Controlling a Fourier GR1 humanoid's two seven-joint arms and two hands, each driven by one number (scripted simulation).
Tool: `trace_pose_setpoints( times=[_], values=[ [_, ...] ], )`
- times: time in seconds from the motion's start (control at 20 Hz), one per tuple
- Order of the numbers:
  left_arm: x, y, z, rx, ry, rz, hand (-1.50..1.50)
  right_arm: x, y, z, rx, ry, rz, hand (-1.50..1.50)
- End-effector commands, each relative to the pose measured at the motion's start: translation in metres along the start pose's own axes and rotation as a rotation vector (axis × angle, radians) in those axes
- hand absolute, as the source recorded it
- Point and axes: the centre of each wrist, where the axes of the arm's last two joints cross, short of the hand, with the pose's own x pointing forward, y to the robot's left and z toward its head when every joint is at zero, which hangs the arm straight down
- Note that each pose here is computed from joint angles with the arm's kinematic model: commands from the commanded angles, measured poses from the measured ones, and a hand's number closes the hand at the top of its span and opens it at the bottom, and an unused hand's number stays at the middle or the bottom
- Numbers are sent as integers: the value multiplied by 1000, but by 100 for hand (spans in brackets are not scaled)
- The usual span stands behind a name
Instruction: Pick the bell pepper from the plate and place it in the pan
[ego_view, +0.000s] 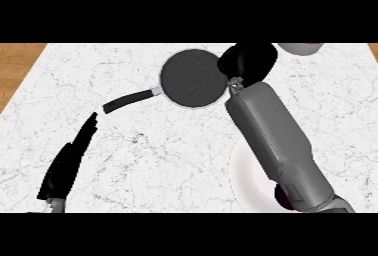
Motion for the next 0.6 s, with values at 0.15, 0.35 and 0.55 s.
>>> trace_pose_setpoints(
  times=[0.15, 0.35, 0.55],
  values=[
    [11, 0, -14, -9, -26, -13, 0, 1, 28, -24, 102, 181, -57, 150],
    [17, 1, -14, -21, -39, -7, 0, -14, 52, -28, 223, 158, 26, 150],
    [15, -16, -13, -43, -56, 5, 0, -34, 50, -44, 295, 376, -305, -150]
  ],
)
